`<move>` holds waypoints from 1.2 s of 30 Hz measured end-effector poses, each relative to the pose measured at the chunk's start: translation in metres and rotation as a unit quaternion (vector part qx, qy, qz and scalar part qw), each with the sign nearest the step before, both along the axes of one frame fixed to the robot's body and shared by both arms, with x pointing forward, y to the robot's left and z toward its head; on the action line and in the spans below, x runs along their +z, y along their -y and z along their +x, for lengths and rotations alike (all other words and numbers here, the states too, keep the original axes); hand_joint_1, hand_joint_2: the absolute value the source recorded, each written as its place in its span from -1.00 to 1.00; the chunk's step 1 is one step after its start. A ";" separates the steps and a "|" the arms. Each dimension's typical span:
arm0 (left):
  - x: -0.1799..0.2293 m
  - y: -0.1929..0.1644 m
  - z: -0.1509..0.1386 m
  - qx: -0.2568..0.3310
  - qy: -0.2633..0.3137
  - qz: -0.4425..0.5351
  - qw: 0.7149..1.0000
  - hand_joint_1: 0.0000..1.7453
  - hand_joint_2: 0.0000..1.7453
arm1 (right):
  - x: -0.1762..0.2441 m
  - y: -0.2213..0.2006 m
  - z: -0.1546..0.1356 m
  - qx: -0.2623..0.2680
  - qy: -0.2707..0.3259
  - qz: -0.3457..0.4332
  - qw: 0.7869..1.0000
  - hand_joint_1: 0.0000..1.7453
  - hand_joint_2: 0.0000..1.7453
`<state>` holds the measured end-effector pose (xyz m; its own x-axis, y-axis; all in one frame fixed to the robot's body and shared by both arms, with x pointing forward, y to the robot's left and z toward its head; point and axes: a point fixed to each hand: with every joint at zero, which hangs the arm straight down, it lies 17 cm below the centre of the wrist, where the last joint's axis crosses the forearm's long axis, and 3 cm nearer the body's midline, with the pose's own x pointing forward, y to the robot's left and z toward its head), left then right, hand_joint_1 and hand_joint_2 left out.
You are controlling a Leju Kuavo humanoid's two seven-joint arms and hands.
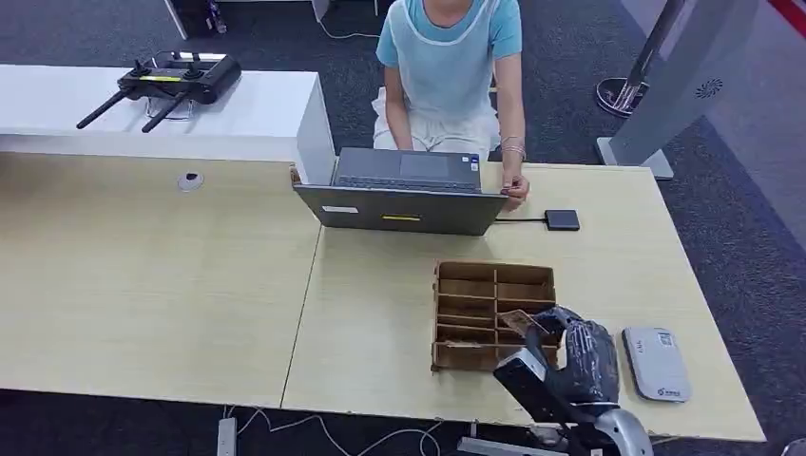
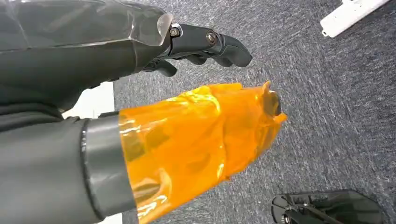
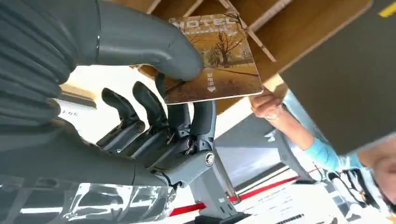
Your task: Pass the card to the sensor for recognition and then transmit it.
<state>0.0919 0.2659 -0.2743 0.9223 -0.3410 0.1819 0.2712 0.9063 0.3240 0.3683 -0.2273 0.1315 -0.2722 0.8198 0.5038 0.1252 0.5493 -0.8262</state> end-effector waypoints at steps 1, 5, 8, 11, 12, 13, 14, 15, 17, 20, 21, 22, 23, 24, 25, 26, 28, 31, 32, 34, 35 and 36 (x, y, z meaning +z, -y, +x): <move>0.000 0.000 0.000 -0.001 0.000 0.000 1.000 -1.00 -1.00 | 0.002 0.001 0.000 0.000 0.002 0.002 1.000 0.94 1.00; 0.000 -0.001 0.000 -0.001 0.001 0.002 1.000 -1.00 -1.00 | 0.005 0.003 -0.001 -0.001 0.007 0.005 1.000 0.96 1.00; 0.000 -0.001 0.000 -0.001 0.001 0.002 1.000 -1.00 -1.00 | 0.010 0.005 -0.002 -0.001 0.014 0.013 1.000 1.00 1.00; 0.000 -0.002 0.001 -0.002 0.001 0.004 1.000 -1.00 -1.00 | 0.016 0.010 -0.002 -0.004 0.023 0.019 1.000 1.00 1.00; 0.000 -0.002 0.001 -0.002 0.001 0.004 1.000 -1.00 -1.00 | 0.017 0.011 -0.002 -0.006 0.025 0.020 0.999 1.00 1.00; 0.000 -0.002 0.001 -0.002 0.001 0.004 1.000 -1.00 -1.00 | 0.018 0.013 -0.002 -0.007 0.025 0.020 0.999 1.00 1.00; 0.000 -0.002 0.001 -0.002 0.001 0.004 1.000 -1.00 -1.00 | 0.018 0.014 -0.002 -0.009 0.026 0.021 0.999 1.00 1.00; 0.000 -0.002 0.001 -0.002 0.001 0.004 1.000 -1.00 -1.00 | 0.019 0.015 -0.002 -0.010 0.027 0.020 0.999 0.98 1.00; 0.000 -0.002 0.001 -0.002 0.001 0.004 1.000 -1.00 -1.00 | 0.020 0.017 -0.002 -0.012 0.028 0.020 0.999 1.00 1.00; 0.000 -0.002 0.001 -0.004 0.002 0.004 1.000 -1.00 -1.00 | 0.022 0.016 -0.003 -0.009 0.032 0.020 0.999 1.00 1.00; 0.000 -0.002 0.001 -0.007 0.002 0.005 1.000 -1.00 -1.00 | 0.024 0.017 -0.003 -0.009 0.035 0.020 0.999 1.00 1.00; 0.000 -0.002 0.001 -0.009 0.002 0.005 1.000 -1.00 -1.00 | 0.027 0.017 -0.003 -0.009 0.040 0.019 0.999 1.00 1.00; 0.000 -0.002 0.002 -0.011 0.003 0.005 1.000 -1.00 -1.00 | 0.030 0.018 -0.003 -0.009 0.044 0.019 0.999 1.00 1.00; 0.000 -0.002 0.002 -0.012 0.003 0.005 1.000 -1.00 -1.00 | 0.034 0.018 -0.002 -0.009 0.048 0.017 0.999 1.00 1.00; 0.000 -0.002 0.002 -0.013 0.004 0.006 1.000 -1.00 -1.00 | 0.037 0.018 -0.002 -0.009 0.052 0.015 0.998 1.00 1.00; 0.001 -0.002 0.002 -0.016 0.004 0.006 1.000 -1.00 -1.00 | 0.041 0.018 -0.001 -0.010 0.058 0.013 0.998 1.00 1.00; 0.001 -0.002 0.003 -0.020 0.006 0.007 1.000 -1.00 -1.00 | 0.050 0.019 0.002 -0.011 0.069 0.003 0.998 1.00 1.00; 0.001 -0.003 0.005 -0.030 0.010 0.007 0.999 -1.00 -1.00 | 0.068 0.025 0.010 -0.018 0.090 -0.019 0.996 1.00 1.00; 0.001 -0.003 0.005 -0.030 0.010 0.007 0.999 -1.00 -1.00 | 0.073 0.027 0.012 -0.020 0.096 -0.024 0.995 1.00 1.00; 0.001 -0.004 0.005 -0.032 0.011 0.008 0.999 -1.00 -1.00 | 0.082 0.029 0.016 -0.020 0.107 -0.028 0.994 1.00 1.00; 0.001 -0.004 0.006 -0.036 0.011 0.009 0.999 -1.00 -1.00 | 0.087 0.032 0.018 -0.023 0.112 -0.034 0.993 1.00 1.00; 0.001 -0.005 0.006 -0.038 0.012 0.010 0.999 -1.00 -1.00 | 0.092 0.035 0.022 -0.027 0.117 -0.044 0.992 1.00 1.00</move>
<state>0.0981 0.2705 -0.2731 0.8886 -0.4144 0.1966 0.3316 0.8766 0.3487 0.3904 -0.2621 0.2234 -0.3278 0.8742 0.3582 0.3457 0.4638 -0.8157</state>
